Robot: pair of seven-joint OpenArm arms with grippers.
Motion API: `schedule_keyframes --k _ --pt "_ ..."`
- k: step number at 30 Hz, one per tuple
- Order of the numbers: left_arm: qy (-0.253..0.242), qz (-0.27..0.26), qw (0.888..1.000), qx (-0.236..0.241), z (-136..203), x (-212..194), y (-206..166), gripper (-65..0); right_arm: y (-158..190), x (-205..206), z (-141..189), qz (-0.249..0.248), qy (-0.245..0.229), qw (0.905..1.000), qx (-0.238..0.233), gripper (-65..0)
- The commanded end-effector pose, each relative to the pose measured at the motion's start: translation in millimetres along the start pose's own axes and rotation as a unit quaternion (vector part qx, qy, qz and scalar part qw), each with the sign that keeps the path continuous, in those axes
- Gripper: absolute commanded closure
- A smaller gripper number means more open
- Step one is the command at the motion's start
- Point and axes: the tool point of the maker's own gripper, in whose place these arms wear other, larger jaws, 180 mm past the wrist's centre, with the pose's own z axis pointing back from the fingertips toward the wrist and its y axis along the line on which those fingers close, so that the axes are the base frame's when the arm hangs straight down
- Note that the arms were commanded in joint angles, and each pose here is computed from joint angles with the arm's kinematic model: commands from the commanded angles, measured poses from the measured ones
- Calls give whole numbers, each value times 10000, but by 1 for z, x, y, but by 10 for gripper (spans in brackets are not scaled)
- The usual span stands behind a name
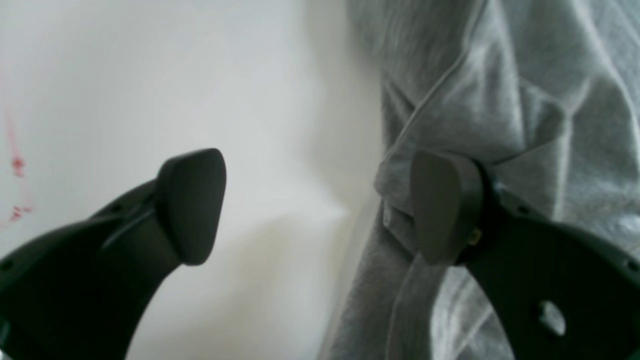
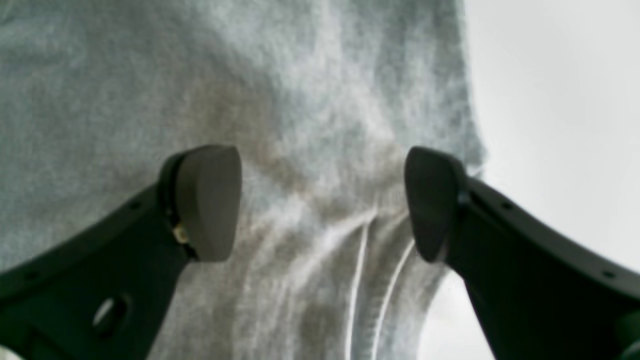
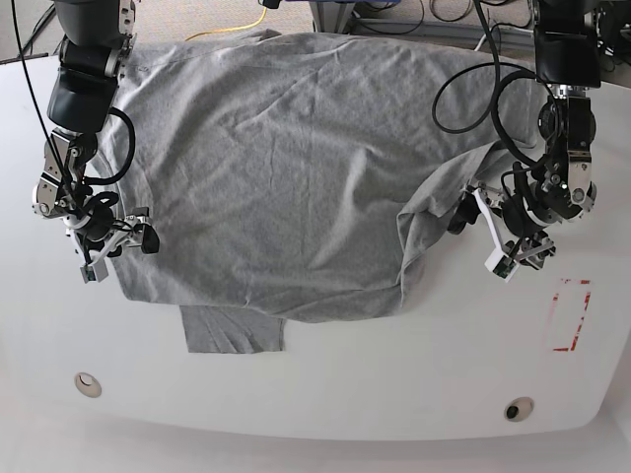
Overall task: Layout the t-shirt on the table in an organized manner, then fold the t-shirt properly
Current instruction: 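Fold the grasped side edge with the left gripper toward the shirt middle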
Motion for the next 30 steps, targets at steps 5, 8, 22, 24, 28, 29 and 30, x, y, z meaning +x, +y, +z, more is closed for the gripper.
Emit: schedule_keyframes --k 5,8,22,24,28,29,30 --pt "-247 263 9993 -54 -12 18 4 -547 -6 28 8 105 -346 9993 -47 -490" --pt "-191 370 9991 -120 -18 14 0 -547 -6 28 8 105 -346 9993 -47 -490" --pt "-51 -292 9943 -1020 -36 13 -63 -547 -6 28 8 111 -352 9993 -48 -490" --pt "-55 -352 9935 -1079 -35 12 -65 -547 -6 28 8 111 -352 9993 -48 -490" --pt "-75 -493 9916 -1196 -33 13 -69 -547 -6 28 8 111 -352 9993 -48 -490" --pt "-101 -507 9916 -1186 -33 15 -69 -547 -6 28 8 111 -352 9993 -48 -490" --pt "-117 -542 9916 -1166 -31 16 -68 -547 -6 28 8 111 -352 9993 -48 -490"
